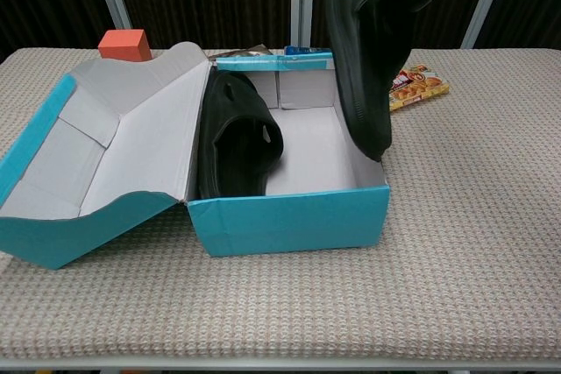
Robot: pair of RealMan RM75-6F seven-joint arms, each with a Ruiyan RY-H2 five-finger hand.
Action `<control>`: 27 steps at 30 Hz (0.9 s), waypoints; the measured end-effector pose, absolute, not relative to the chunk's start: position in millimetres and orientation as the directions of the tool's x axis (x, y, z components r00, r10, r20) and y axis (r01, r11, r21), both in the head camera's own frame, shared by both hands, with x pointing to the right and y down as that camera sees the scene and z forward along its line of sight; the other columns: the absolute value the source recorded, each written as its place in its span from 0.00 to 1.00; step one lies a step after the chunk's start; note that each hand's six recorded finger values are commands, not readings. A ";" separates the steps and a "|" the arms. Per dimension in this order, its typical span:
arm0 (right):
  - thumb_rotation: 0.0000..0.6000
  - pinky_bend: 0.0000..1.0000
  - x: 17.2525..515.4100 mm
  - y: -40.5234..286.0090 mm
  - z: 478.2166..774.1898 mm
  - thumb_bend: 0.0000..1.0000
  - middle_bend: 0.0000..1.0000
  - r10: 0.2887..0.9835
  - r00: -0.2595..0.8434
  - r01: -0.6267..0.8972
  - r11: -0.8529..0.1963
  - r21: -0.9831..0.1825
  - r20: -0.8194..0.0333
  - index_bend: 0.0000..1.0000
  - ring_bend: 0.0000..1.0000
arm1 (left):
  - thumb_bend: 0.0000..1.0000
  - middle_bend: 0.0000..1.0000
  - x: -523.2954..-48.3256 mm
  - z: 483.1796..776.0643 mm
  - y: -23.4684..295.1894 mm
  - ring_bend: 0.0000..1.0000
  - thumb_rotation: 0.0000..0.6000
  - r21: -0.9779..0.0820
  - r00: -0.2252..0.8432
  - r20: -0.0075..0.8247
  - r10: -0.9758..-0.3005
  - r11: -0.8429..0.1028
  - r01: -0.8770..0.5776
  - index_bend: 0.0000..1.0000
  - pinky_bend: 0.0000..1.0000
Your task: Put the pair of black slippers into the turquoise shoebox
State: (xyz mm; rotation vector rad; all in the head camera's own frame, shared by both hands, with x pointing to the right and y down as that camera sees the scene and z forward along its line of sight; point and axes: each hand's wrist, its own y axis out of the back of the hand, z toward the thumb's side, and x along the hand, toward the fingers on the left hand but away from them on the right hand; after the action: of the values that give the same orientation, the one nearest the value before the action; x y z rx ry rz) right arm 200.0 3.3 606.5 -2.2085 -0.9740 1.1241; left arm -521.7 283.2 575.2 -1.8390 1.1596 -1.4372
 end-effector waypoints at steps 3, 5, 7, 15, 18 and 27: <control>1.00 0.42 189.2 3.8 615.2 0.05 0.54 0.762 0.428 0.389 -0.640 -0.662 -0.486 0.61 0.30 | 0.00 0.19 -524.5 574.7 284.0 0.03 1.00 -0.818 0.058 0.494 -0.867 -0.487 -0.307 0.13 0.15; 1.00 0.42 182.7 3.9 621.5 0.05 0.54 0.756 0.437 0.394 -0.648 -0.652 -0.488 0.61 0.30 | 0.00 0.19 -525.9 574.7 284.7 0.04 1.00 -0.819 0.053 0.492 -0.869 -0.483 -0.311 0.13 0.15; 1.00 0.42 178.1 4.0 626.8 0.05 0.54 0.747 0.443 0.391 -0.658 -0.643 -0.495 0.61 0.30 | 0.00 0.19 -526.7 575.0 285.3 0.04 1.00 -0.819 0.051 0.490 -0.870 -0.479 -0.315 0.13 0.15; 1.00 0.42 165.3 6.1 649.5 0.06 0.54 0.706 0.461 0.333 -0.699 -0.633 -0.538 0.61 0.30 | 0.00 0.19 -529.5 574.5 282.7 0.03 1.00 -0.823 0.049 0.480 -0.876 -0.469 -0.320 0.13 0.15; 1.00 0.42 163.2 7.7 656.7 0.06 0.54 0.689 0.464 0.311 -0.716 -0.626 -0.557 0.61 0.30 | 0.00 0.19 -529.2 575.5 282.3 0.03 1.00 -0.822 0.051 0.480 -0.876 -0.469 -0.323 0.13 0.15; 1.00 0.42 146.1 13.8 676.0 0.06 0.54 0.638 0.486 0.273 -0.760 -0.590 -0.597 0.61 0.30 | 0.00 0.19 -531.0 576.7 283.9 0.04 1.00 -0.821 0.045 0.482 -0.875 -0.469 -0.325 0.13 0.15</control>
State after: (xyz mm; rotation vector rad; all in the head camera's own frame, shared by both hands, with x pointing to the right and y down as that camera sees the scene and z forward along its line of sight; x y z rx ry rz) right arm 146.1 13.8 676.0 -2.3172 -0.7567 1.1857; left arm -531.0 283.9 576.7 -1.8264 1.2050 -1.4324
